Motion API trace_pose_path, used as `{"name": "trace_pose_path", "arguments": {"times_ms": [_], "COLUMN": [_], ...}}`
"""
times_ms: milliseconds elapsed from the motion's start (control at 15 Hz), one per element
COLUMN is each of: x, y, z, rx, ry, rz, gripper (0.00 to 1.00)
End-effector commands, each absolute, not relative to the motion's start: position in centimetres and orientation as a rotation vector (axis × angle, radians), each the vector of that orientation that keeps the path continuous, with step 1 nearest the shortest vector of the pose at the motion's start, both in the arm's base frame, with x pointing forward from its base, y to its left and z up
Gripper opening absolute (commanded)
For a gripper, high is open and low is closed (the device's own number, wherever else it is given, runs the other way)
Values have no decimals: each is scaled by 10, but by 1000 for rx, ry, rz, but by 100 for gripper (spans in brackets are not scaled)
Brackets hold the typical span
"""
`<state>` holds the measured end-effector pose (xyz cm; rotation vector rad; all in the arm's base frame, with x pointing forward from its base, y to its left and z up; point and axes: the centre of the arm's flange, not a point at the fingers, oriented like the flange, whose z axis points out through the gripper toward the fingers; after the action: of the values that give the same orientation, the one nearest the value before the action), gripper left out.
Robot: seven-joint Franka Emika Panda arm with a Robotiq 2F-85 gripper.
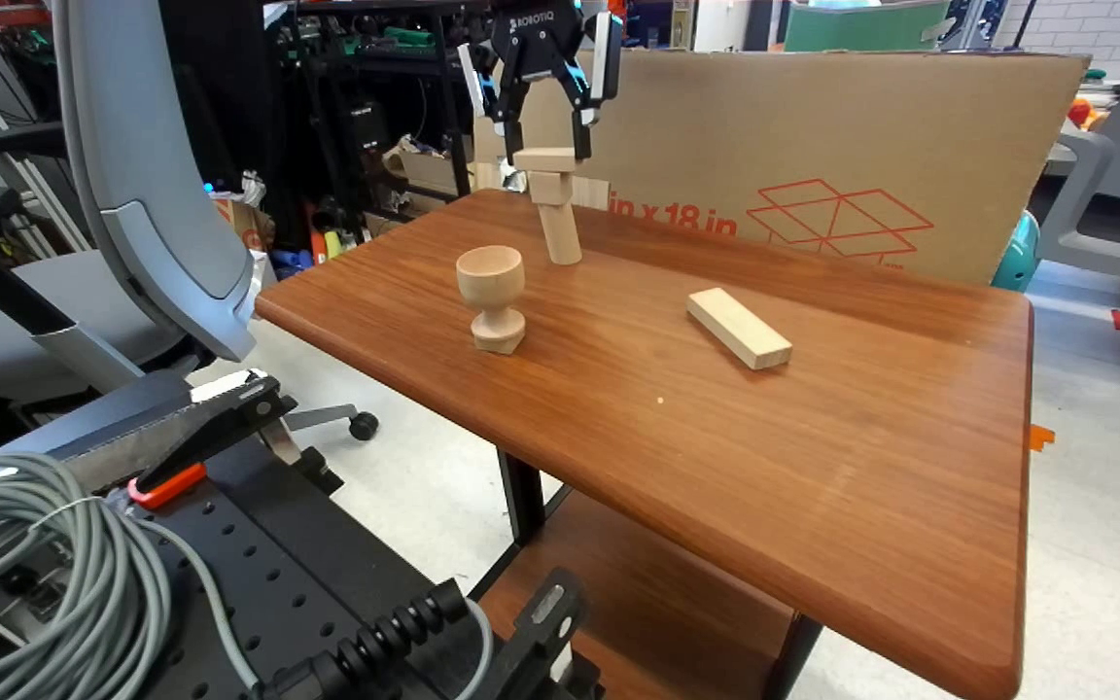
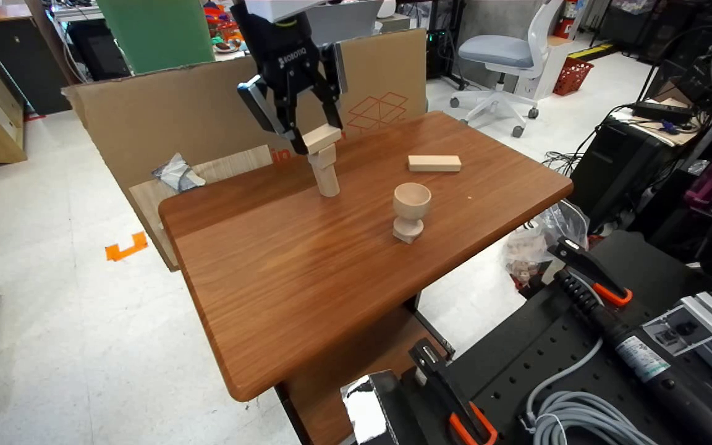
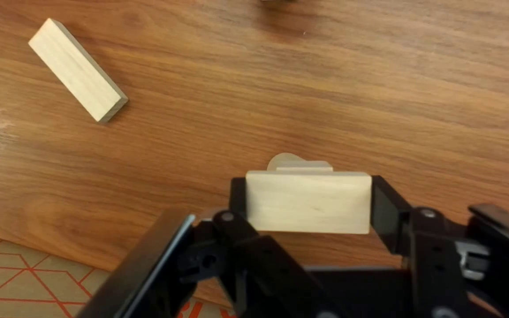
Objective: Place the wooden rectangle on the top right side of the table on top of the stacked blocks
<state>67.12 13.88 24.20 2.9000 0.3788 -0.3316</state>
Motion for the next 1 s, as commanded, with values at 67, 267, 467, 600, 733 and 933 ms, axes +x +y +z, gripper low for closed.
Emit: {"name": "trace_pose_path", "arguments": {"times_ms": [67,267,467,600,733,933], "x": [672,667,654,638,619,589], "y": [146,145,141,130,115,81], "z": [244,251,267,287,311,346], "rx": [2867,2876,2903,2951,3005,3095], "ry": [362,355,353,347,325,221], "rz": [-353,-332,-304,-283,-283,-274], "gripper": [93,100,100,100,100,100]}}
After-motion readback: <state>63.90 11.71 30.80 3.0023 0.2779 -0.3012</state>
